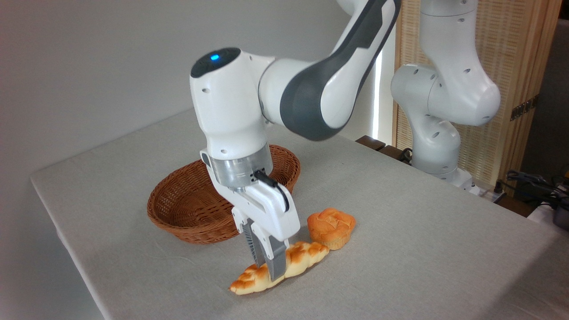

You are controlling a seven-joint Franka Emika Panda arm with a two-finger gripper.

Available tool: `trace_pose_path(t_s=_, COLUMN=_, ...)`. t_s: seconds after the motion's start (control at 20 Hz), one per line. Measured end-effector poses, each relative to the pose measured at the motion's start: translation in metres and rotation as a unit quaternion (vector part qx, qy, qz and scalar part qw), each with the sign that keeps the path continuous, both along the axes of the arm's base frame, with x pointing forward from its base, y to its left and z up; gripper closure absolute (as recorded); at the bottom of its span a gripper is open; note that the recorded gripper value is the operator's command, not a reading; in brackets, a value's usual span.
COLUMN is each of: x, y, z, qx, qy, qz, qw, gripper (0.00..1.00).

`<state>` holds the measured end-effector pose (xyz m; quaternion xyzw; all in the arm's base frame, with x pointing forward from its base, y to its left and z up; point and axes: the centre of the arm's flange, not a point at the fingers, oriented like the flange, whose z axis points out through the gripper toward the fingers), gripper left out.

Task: Put bread into the basket
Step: 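Close the gripper on the middle of the braided bread roll, then lift the braided roll and carry it over the basket, lowering it in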

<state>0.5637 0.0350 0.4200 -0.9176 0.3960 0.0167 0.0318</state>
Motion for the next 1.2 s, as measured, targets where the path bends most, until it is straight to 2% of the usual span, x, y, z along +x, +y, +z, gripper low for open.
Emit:
trace_pose_path(t_s=0.4, x=0.009, y=0.006, z=0.084, qx=-0.001, qy=0.007, qz=0.013, qw=0.9999, gripper=0.7)
trace_pose_path(t_s=0.65, x=0.001, y=-0.027, z=0.131, qx=-0.088, qy=0.014, qz=0.038, qw=0.9953, gripper=0.66)
trace_pose_path(t_s=0.8, x=-0.002, y=-0.071, z=0.136, qx=-0.1, qy=0.017, qz=0.048, qw=0.9936, gripper=0.64)
trace_pose_path(t_s=0.95, x=-0.007, y=-0.133, z=0.132, qx=-0.099, qy=0.026, qz=0.043, qw=0.9938, gripper=0.55)
trace_pose_path(t_s=1.05, x=-0.01, y=-0.16, z=0.132, qx=-0.099, qy=0.023, qz=0.037, qw=0.9941, gripper=0.5)
trace_pose_path(t_s=1.1, x=-0.01, y=-0.169, z=0.133, qx=-0.101, qy=0.017, qz=0.034, qw=0.9941, gripper=0.43)
trace_pose_path(t_s=1.2, x=-0.006, y=-0.187, z=0.127, qx=-0.107, qy=0.001, qz=0.031, qw=0.9938, gripper=0.2)
